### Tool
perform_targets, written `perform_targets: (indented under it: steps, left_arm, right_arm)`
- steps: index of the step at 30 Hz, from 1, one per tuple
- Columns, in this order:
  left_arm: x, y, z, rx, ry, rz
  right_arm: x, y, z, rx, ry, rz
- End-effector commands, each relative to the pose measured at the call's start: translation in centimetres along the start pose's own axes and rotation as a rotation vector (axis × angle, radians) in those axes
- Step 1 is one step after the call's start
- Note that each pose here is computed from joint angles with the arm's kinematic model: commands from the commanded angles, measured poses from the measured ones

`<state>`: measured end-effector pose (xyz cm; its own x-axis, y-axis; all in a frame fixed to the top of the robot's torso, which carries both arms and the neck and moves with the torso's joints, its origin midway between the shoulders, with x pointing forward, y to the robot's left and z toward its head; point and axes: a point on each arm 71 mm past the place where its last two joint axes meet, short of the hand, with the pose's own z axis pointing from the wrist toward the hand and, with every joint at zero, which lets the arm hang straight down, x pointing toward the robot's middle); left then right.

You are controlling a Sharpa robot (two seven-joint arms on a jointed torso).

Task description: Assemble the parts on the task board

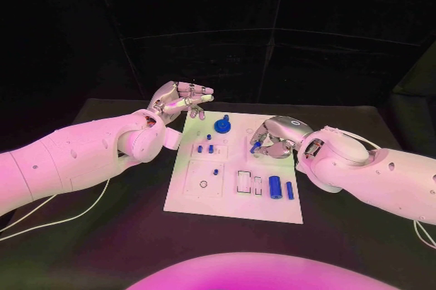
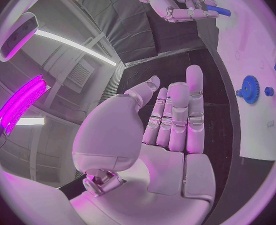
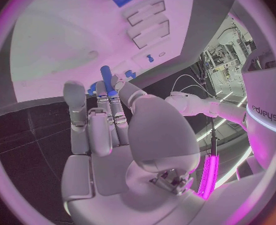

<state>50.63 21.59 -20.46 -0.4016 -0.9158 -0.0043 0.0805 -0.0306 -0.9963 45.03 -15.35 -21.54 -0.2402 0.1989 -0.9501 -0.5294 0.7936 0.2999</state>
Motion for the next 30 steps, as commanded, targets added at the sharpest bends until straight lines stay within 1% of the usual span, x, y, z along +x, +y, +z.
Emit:
perform_targets:
  steps: [1,5,8,11,14,18,20,27,30]
  left_arm:
    - [0.08,-0.09,0.05,0.003,0.009,-0.009]
    - [0.13,-0.07,0.09,0.003,0.011,-0.009]
    - [0.17,-0.05,0.13,0.002,0.011,-0.01]
    - [0.24,-0.04,0.17,0.002,0.013,-0.01]
    - [0.34,-0.03,0.23,0.002,0.015,-0.011]
    - [0.42,-0.02,0.28,0.003,0.016,-0.012]
    - [0.49,0.0,0.34,0.003,0.017,-0.012]
    - [0.65,0.02,0.46,0.004,0.02,-0.014]
    - [0.68,0.03,0.48,0.004,0.02,-0.014]
  right_arm:
    - [-0.5,1.8,-0.2,-0.056,-0.049,0.066]
    - [-0.4,4.2,0.0,-0.129,-0.049,0.106]
    - [-0.1,6.0,0.5,-0.178,-0.04,0.124]
    - [0.3,7.5,1.2,-0.22,-0.025,0.127]
    - [0.9,8.9,2.0,-0.261,0.007,0.114]
    - [1.8,10.0,2.7,-0.288,0.041,0.099]
    - [2.5,10.5,3.2,-0.298,0.064,0.085]
    - [4.6,11.2,3.6,-0.308,0.115,0.065]
    - [5.1,11.3,3.8,-0.306,0.129,0.055]
